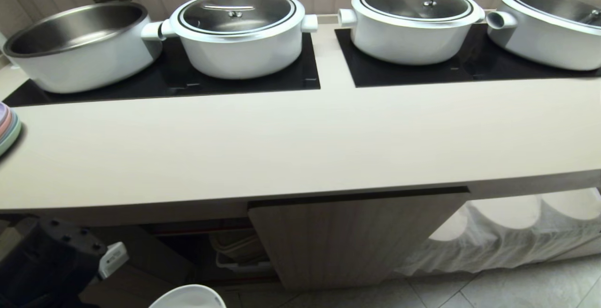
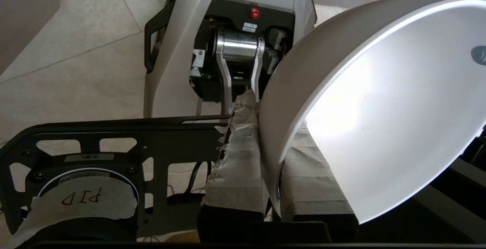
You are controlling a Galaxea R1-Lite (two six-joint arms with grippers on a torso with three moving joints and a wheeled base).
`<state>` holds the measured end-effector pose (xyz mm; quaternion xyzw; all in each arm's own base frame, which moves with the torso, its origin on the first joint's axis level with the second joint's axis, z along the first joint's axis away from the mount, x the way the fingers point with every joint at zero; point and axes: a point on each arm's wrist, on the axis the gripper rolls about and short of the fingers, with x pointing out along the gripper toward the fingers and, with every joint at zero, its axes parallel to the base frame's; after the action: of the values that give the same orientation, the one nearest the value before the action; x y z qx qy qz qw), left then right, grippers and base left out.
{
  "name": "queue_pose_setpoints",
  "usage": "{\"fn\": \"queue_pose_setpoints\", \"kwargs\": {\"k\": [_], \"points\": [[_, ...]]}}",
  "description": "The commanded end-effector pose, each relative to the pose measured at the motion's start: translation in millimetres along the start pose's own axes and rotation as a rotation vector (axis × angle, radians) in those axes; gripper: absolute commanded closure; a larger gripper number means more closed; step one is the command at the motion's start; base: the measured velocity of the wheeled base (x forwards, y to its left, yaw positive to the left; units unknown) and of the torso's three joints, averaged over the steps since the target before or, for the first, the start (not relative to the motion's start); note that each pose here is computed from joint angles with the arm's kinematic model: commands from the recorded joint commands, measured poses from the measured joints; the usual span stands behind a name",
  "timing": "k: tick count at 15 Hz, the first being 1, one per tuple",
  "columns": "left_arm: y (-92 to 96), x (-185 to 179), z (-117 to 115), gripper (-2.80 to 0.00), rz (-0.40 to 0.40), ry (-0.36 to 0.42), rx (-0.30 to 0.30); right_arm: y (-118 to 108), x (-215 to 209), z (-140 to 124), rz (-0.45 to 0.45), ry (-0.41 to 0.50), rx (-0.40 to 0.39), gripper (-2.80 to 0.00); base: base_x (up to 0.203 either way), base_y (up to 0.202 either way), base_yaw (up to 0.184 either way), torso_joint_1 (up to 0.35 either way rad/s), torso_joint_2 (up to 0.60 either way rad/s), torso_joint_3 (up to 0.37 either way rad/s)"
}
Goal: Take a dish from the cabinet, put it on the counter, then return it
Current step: Put it back into the cabinet
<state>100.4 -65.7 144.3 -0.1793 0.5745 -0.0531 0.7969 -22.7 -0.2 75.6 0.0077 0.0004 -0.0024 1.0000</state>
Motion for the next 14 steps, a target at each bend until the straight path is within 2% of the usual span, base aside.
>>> {"fn": "queue_pose_setpoints", "kwargs": {"k": [1,14], "points": [[0.5,0.4,-0.5,0.00,0.005,0.006,-0.007,0.0,0.1,0.1,0.000,0.001,0.000,0.00,0.000,0.000,0.000,-0.192,0.42,0.222],[0.8,0.7,-0.8,0.00,0.006,0.007,-0.004,0.0,0.1,0.1,0.000,0.001,0.000,0.00,0.000,0.000,0.000,-0.236,0.53,0.288]]}}
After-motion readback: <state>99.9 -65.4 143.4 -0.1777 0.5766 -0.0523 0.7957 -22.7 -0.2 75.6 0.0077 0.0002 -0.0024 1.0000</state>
